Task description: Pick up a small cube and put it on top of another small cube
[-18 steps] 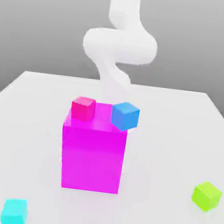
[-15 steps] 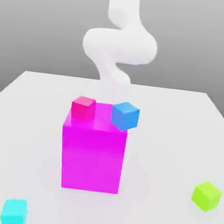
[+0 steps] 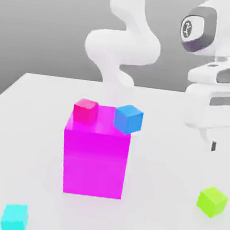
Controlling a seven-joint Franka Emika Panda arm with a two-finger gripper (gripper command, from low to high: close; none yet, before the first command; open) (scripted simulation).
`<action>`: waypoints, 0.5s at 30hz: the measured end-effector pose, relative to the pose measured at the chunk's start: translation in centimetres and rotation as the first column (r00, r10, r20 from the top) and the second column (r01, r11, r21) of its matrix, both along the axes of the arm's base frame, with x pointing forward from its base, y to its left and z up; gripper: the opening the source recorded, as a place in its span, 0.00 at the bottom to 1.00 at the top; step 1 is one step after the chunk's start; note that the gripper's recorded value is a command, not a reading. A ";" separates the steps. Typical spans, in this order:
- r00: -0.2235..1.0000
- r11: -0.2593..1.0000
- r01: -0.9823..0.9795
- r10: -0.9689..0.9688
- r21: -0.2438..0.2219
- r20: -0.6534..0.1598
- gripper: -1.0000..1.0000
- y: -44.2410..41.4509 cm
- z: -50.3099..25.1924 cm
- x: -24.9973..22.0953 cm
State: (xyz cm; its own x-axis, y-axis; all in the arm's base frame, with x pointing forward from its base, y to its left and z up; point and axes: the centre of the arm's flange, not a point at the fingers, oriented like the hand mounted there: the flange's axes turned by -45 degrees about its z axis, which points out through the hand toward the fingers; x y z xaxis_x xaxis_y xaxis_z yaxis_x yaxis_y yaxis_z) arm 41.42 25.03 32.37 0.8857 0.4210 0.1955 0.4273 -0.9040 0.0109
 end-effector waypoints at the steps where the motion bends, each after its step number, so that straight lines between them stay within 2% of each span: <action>1: 0.999 1.000 -0.026 0.026 -0.012 -0.027 0.50 1.1 -1.9 -1.0; 6: 0.981 0.990 -0.122 0.110 -0.065 -0.158 0.50 4.1 -11.2 -6.0; 11: 0.976 0.988 -0.138 0.123 -0.073 -0.181 0.50 4.6 -17.7 -6.9; 12: 0.976 0.988 -0.139 0.124 -0.073 -0.181 0.00 4.6 -18.6 -7.0; 15: 0.976 0.988 -0.139 0.124 -0.073 -0.181 0.00 4.6 -18.6 -7.0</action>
